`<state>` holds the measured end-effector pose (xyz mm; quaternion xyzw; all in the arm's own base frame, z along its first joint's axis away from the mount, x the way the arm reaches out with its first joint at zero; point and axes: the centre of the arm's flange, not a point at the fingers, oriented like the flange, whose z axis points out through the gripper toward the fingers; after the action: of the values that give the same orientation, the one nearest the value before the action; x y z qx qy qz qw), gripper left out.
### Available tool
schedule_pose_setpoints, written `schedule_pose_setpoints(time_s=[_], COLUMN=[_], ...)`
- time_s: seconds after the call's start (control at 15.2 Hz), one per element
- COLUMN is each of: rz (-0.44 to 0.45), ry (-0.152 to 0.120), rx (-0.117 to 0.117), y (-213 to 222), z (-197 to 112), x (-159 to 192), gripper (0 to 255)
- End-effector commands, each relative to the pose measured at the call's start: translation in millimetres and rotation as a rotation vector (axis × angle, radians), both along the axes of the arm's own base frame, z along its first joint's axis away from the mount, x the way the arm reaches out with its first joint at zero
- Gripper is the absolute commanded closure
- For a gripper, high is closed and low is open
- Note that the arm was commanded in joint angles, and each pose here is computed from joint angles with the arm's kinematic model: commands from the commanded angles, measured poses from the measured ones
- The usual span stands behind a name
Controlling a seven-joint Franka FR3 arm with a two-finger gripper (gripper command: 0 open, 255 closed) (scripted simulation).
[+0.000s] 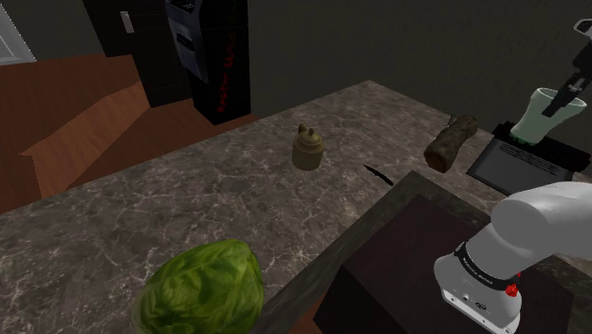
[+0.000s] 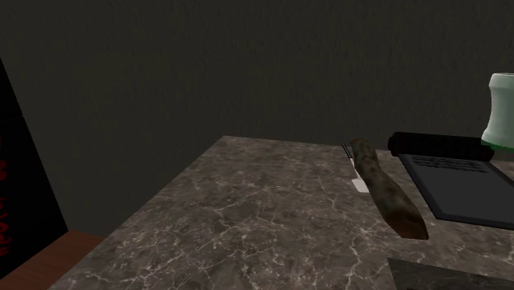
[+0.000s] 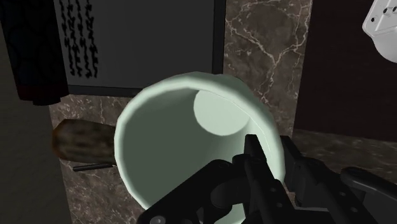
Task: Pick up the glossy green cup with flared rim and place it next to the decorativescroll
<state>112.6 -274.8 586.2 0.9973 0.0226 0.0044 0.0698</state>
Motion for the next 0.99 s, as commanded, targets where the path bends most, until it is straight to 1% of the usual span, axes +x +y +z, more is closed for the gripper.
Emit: schedule_pose_setpoints(time_s=[0.0, 0.92], rz=[0.001, 0.001], ry=[0.001, 0.001], rx=[0.0, 0.0], y=[-5.2, -33.1], z=[-1.9, -1.4], x=[-27.7, -210.4], gripper=[255, 255])
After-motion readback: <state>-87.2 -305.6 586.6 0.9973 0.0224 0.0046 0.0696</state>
